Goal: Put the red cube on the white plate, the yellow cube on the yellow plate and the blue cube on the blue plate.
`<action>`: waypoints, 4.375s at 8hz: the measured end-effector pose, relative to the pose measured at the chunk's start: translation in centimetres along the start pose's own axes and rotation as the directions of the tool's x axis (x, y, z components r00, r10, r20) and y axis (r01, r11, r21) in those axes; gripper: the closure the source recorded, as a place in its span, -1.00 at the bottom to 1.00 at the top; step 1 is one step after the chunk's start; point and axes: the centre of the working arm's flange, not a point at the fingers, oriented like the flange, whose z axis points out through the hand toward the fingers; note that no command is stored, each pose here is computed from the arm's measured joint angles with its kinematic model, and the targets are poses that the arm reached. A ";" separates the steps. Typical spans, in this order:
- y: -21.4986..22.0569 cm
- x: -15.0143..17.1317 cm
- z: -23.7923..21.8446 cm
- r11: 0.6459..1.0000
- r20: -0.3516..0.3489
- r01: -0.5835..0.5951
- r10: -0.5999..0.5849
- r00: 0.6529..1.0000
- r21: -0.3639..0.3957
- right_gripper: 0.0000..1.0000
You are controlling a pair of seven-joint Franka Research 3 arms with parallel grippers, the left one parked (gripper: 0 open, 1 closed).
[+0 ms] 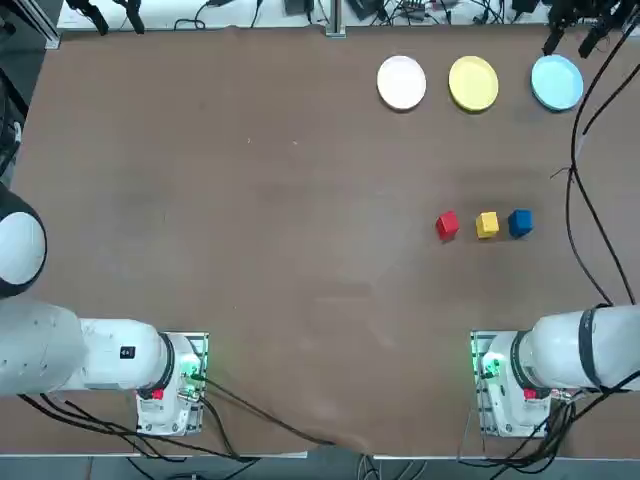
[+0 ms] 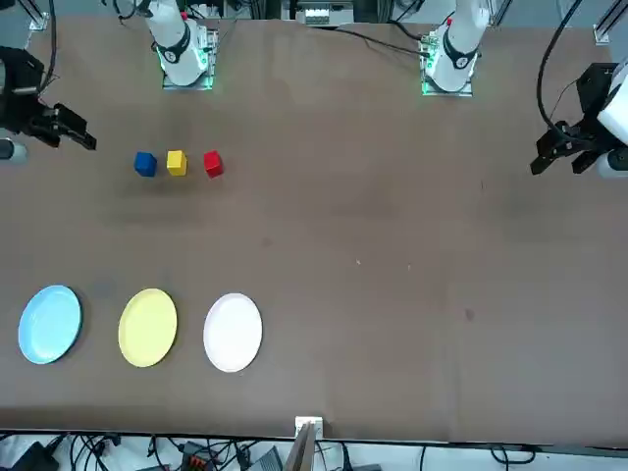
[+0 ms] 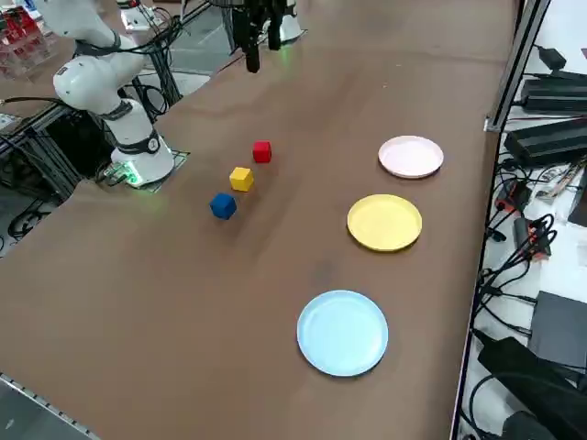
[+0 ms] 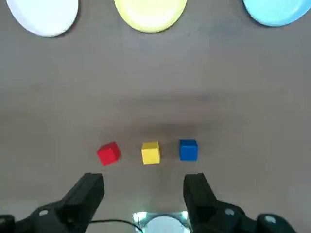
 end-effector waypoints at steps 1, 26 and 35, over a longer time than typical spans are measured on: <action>-0.2 0.4 1.4 1.000 0.054 0.004 -0.004 0.999 0.000 -1.00; -15.4 -11.3 42.7 0.955 -0.007 0.293 -0.294 0.956 -0.056 -0.83; -15.8 -3.8 33.5 0.981 -0.196 0.196 -0.192 0.962 -0.002 -0.41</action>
